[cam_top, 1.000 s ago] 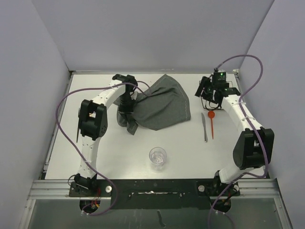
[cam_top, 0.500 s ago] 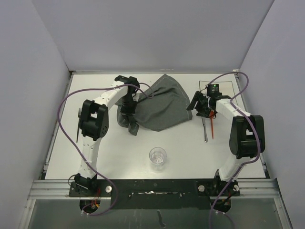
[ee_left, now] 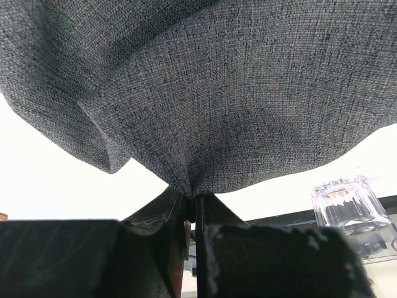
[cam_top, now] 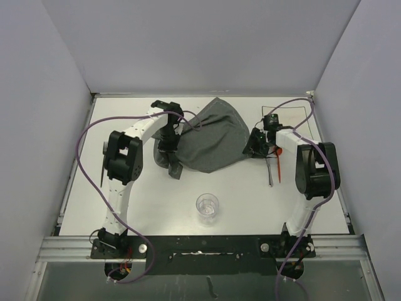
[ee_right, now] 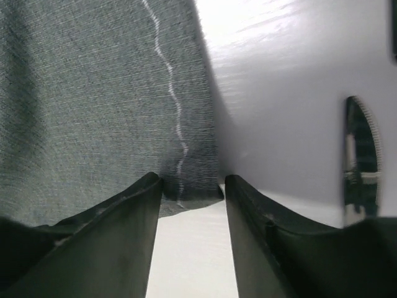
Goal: Set the dinner table for one person
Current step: Flatten out the napkin at the center of the board.
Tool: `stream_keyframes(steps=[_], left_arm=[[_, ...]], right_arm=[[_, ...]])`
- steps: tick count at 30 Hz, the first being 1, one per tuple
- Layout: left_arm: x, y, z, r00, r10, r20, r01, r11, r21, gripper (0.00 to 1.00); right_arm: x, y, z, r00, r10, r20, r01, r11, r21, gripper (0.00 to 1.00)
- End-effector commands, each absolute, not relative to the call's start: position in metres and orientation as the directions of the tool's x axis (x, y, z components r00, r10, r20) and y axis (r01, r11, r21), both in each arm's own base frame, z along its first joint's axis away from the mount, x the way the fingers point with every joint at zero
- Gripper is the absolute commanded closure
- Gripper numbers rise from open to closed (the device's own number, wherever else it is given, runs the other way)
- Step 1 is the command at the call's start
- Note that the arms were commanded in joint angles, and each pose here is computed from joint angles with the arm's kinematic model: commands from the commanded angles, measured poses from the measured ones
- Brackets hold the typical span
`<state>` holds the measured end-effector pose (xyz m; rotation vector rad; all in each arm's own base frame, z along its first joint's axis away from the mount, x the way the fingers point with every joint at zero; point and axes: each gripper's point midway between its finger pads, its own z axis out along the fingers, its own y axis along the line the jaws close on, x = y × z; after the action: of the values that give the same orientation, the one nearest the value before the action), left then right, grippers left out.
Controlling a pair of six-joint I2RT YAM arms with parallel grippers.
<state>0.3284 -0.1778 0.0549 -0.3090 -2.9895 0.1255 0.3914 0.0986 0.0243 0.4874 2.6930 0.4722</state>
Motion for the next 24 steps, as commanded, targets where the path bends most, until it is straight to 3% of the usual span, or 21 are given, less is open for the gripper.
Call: stream_keyframes(steps=[1,3,7,18,24], left_arm=[[0.333,-0.181,0.057,-0.972,0.213,0.104,0.200,0.973,-0.117,0.96],[0.333,-0.181,0.056,-0.971,0.213,0.105,0.201,0.973,-0.116,0.96],[0.332,-0.180,0.056,-0.971,0.212,0.108,0.200,0.973,-0.111,0.96],[0.335,-0.176,0.063,-0.974,0.207,0.093,0.198,0.975,-0.098,0.96],[0.335,-0.168,0.060,-0.975,0.198,0.100,0.191,0.979,-0.078,0.95]], right_arm=[[0.395,0.120,0.040,-0.888,0.341,-0.310,0.209,0.898,0.387,0.63],[0.396,0.130,0.051,-0.892,0.316,-0.324,0.180,0.904,0.389,0.81],[0.391,0.146,0.081,-0.899,0.267,-0.347,0.131,0.921,0.367,1.00],[0.392,0.164,0.203,-0.861,0.256,-0.439,0.070,0.915,0.397,1.00],[0.405,0.166,0.215,-0.836,0.304,-0.457,0.098,0.902,0.420,0.99]])
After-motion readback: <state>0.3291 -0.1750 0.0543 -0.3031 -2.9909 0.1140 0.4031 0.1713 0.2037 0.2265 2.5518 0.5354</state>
